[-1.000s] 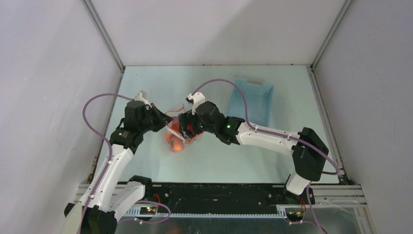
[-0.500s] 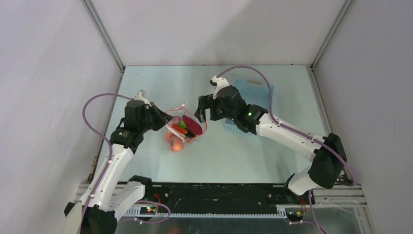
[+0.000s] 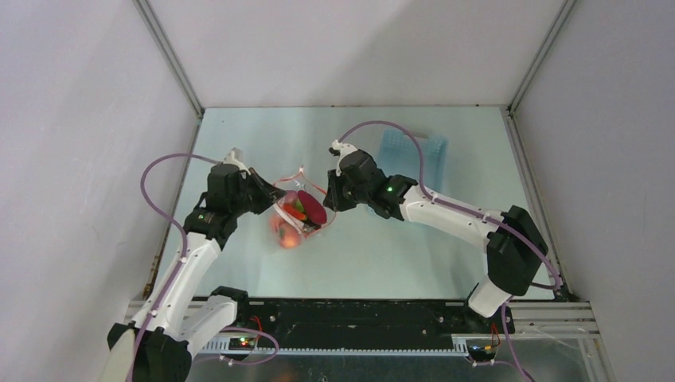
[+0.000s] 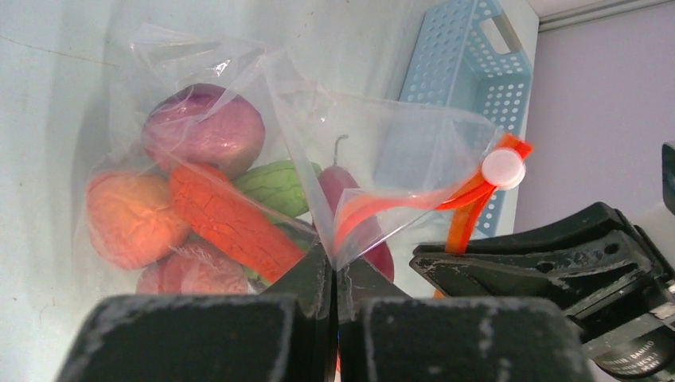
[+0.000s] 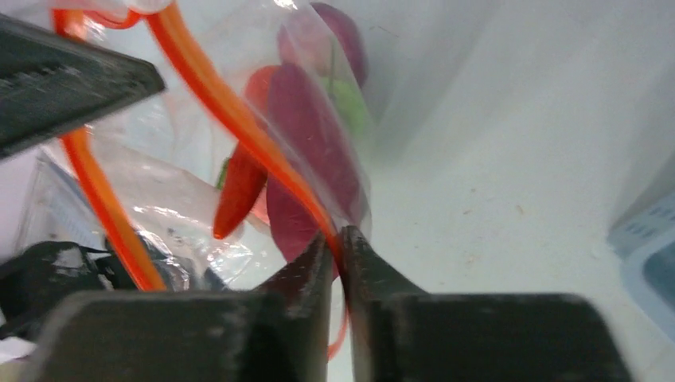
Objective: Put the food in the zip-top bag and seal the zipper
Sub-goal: Adjust the zipper food storage bag at the center of the board.
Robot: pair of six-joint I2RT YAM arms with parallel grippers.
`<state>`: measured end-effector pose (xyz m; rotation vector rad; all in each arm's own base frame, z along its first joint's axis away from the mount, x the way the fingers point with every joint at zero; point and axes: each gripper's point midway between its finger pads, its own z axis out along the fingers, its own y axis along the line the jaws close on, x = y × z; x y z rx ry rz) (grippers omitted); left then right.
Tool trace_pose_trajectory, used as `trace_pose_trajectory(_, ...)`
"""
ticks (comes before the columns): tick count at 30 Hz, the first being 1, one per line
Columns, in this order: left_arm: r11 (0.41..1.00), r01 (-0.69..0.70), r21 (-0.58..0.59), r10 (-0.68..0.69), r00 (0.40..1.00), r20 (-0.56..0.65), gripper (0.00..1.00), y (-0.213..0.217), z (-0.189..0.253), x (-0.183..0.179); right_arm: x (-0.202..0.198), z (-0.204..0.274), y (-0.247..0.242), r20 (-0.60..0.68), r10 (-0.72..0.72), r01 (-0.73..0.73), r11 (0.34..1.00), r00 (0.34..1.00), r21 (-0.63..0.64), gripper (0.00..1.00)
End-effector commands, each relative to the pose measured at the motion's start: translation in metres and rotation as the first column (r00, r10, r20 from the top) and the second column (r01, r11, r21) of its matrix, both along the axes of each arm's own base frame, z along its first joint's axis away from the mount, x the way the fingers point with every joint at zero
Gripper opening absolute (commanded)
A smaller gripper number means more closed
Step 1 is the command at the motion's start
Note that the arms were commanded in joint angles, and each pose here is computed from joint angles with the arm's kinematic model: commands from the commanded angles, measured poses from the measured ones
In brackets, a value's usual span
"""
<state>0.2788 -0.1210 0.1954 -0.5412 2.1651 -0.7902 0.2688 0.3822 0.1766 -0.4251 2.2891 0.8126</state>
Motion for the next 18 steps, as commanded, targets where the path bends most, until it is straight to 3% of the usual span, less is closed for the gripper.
trace_pose_trajectory(1,0.998,0.030,-0.060,-0.026,0.997,0.069,0.00,-0.013,0.016,0.005,0.007,0.048,0.026,0.125,0.071,-0.089,0.985,0.990,0.146,0.01)
trace_pose_trajectory(11,0.984,0.100,-0.148,-0.078,0.986,0.149,0.05,-0.053,0.032,-0.006,0.005,0.107,0.045,0.331,0.265,-0.317,0.942,0.906,0.113,0.00)
trace_pose_trajectory(18,0.967,0.124,-0.224,-0.072,0.971,0.227,0.11,-0.080,0.053,-0.022,-0.004,0.105,0.041,0.335,0.429,-0.452,0.892,0.839,-0.010,0.00)
